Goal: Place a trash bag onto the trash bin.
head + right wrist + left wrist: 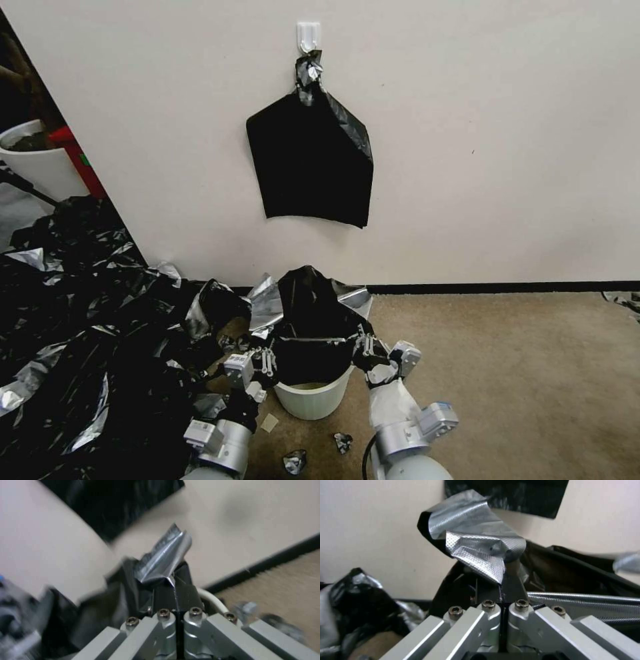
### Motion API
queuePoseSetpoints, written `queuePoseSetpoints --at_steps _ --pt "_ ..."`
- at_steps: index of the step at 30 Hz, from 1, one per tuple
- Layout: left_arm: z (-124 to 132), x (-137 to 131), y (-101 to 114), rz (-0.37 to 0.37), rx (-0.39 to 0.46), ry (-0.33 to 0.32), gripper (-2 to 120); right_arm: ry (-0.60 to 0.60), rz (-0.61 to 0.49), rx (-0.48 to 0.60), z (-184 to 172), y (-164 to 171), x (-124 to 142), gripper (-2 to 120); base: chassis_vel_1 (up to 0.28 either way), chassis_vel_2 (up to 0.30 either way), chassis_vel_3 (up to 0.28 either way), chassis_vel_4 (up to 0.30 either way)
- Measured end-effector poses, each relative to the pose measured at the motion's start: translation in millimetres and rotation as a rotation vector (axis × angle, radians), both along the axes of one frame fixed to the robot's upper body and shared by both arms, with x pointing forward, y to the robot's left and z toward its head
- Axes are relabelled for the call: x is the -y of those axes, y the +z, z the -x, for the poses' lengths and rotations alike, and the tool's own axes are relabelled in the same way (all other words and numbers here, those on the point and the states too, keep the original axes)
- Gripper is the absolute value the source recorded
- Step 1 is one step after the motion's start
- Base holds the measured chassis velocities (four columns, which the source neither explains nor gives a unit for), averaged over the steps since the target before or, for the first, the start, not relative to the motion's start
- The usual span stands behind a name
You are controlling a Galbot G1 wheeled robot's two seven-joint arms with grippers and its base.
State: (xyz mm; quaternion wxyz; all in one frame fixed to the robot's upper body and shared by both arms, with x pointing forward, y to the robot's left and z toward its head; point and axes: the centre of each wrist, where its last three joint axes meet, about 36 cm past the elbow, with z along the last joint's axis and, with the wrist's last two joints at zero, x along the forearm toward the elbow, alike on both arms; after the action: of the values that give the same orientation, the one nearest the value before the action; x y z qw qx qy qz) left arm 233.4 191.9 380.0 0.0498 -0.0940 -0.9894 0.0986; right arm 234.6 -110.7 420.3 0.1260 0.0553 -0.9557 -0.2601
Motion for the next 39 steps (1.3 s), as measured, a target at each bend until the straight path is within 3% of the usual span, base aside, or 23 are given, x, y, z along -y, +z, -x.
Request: queuePoseSetpoints --at_steps 7,11,13,19,30,39 --pt "-10.9 -12.3 28.9 -0.111 -0.069 -0.028 0 0.075 0.121 -0.065 -1.5 17.8 13.8 0 0.0 0.0 0.0 0.0" --pt "-18.8 -20.8 46.9 -0.189 -0.148 -0.062 0 0.092 0.181 -0.1 -8.5 25.7 19.9 0 0.0 0.0 0.0 0.0" --pt "-18.9 -21.9 61.2 -0.235 -0.238 -0.078 0 0.105 0.223 -0.133 -11.0 30.9 23.1 0 0.0 0.0 0.0 0.0" --pt "-6.7 -18.3 77.1 -0.235 -0.381 -0.106 0 0.166 0.266 -0.171 -2.4 38.4 25.1 0 0.0 0.0 0.0 0.0" --pt "7.3 -18.9 83.6 -0.246 -0.427 -0.117 0 0.205 0.338 -0.216 21.2 26.5 15.5 0 0.0 0.0 0.0 0.0" --pt "8.7 -17.7 57.1 -0.281 -0.514 -0.091 0 0.225 0.434 -0.245 26.3 -6.0 11.2 0 0.0 0.0 0.0 0.0"
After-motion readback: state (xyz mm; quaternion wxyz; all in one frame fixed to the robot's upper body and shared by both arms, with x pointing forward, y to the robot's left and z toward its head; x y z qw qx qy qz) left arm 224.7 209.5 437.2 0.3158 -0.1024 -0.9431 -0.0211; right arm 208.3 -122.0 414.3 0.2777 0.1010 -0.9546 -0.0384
